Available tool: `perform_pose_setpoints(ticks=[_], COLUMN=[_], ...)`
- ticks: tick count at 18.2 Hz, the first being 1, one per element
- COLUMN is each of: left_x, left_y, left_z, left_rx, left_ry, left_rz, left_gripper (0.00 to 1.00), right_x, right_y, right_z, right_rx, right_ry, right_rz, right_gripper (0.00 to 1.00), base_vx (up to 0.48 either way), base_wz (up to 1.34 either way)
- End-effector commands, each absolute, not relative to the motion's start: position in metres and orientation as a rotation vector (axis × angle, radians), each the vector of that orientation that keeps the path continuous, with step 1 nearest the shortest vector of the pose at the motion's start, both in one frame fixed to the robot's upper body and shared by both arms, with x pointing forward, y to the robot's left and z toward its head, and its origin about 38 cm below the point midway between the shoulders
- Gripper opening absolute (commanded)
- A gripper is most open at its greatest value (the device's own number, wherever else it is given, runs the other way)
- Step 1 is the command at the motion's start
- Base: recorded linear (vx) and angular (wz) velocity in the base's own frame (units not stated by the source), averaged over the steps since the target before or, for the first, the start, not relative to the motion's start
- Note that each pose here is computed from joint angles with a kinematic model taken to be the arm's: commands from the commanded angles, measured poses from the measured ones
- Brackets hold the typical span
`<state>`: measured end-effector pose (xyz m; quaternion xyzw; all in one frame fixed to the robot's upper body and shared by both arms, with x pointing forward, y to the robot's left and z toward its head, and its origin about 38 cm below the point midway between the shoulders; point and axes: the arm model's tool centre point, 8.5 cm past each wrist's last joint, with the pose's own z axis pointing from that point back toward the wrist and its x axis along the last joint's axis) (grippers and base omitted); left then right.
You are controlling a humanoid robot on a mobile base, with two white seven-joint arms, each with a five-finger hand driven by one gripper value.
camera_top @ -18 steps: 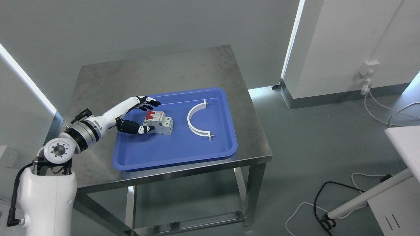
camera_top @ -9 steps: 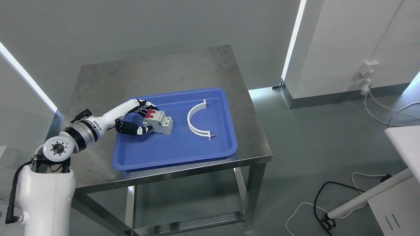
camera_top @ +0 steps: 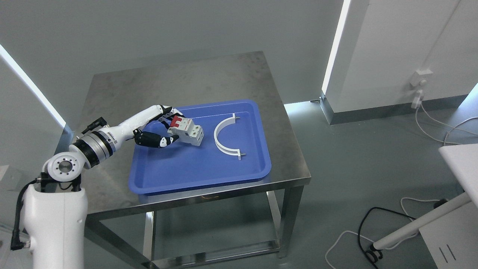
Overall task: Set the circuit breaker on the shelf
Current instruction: 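Close the left hand around the circuit breaker, then lift the circuit breaker up out of the tray with the left hand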
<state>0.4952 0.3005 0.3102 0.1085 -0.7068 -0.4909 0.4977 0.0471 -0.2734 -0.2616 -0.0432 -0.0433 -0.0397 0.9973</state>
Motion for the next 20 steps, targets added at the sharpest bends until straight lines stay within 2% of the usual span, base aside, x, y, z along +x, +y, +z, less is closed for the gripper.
perform_pose_setpoints(ticks=[1, 5, 7, 12, 16, 20], left_x=[0.487, 0.472, 0.453, 0.407, 0.403, 0.402], left_y=[0.300, 0.339, 0.350, 0.317, 0.296, 0.293], left_z=[0.358, 0.345, 0.328, 0.278, 0.265, 0.264], left_rx=[0.084, 0.311, 0.421, 0.401, 0.298, 0.276], left_ry=[-2.154, -2.288, -2.290, -2.286, -2.263, -2.268], left_rz=[-0.741, -0.205, -0.041, -0.222, -0.484, -0.523], left_gripper=[0.05, 0.15, 0.15, 0.14, 0.14, 0.14], right_x=[0.039, 0.039, 0.039, 0.039, 0.039, 0.039], right_y=[-0.285, -0.285, -0.285, -0.285, -0.285, -0.285], right_z=[-0.261, -0.261, -0.261, -0.261, -0.261, -0.261], right_rx=[-0.106, -0.106, -0.106, -0.106, -0.106, -0.106], right_ry=[-0.098, -0.098, -0.098, -0.098, -0.099, -0.098], right_rz=[-0.077, -0.077, -0.079, -0.077, -0.077, -0.079], right_gripper=[1.00, 1.00, 1.00, 1.00, 1.00, 1.00], base_vx=[-0.001, 0.000, 0.000, 0.000, 0.000, 0.000], base_wz=[0.02, -0.03, 0.00, 0.01, 0.00, 0.00])
